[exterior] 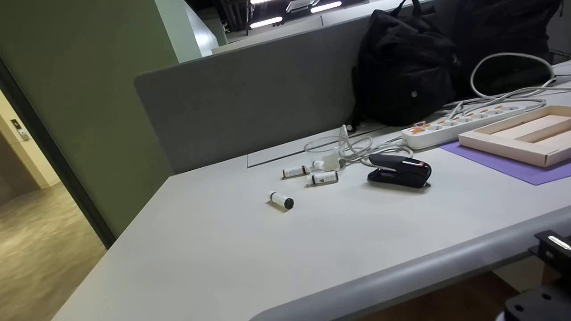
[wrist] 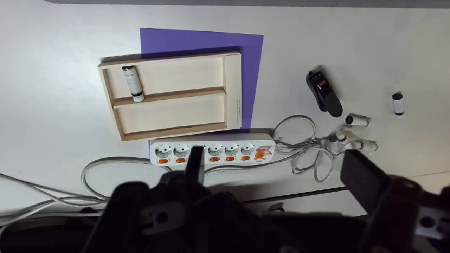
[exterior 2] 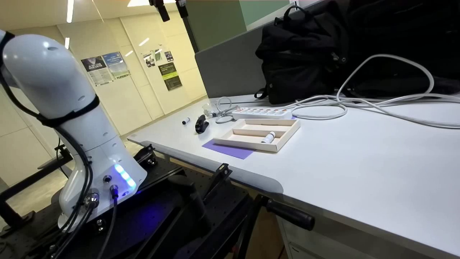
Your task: Press the stapler down
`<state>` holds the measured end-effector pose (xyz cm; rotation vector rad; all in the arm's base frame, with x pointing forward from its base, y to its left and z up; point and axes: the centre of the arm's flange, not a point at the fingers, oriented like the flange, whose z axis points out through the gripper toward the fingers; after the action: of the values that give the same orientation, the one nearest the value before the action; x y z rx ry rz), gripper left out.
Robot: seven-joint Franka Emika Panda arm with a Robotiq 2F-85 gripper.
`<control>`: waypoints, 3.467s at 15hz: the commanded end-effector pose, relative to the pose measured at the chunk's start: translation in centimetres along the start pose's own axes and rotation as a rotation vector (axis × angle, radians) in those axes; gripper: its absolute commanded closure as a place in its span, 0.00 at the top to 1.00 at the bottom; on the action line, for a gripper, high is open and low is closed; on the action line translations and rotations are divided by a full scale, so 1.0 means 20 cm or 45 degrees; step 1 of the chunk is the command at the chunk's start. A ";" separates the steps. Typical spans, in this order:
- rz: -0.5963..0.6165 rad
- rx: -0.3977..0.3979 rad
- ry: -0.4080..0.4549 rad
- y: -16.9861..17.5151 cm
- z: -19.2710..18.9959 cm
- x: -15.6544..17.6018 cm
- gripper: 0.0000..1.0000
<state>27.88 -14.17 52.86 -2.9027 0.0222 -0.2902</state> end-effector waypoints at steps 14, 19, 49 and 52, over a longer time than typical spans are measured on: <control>-0.681 -0.036 0.069 -1.19 1.27 0.43 0.53; -0.867 -0.092 0.101 -1.40 1.66 0.27 0.19; -0.724 -0.026 -0.239 -1.37 2.09 0.69 0.00; -0.709 -0.030 -0.292 -1.36 2.14 0.70 0.00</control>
<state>48.58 20.99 21.20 -2.8810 -0.8607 -0.0946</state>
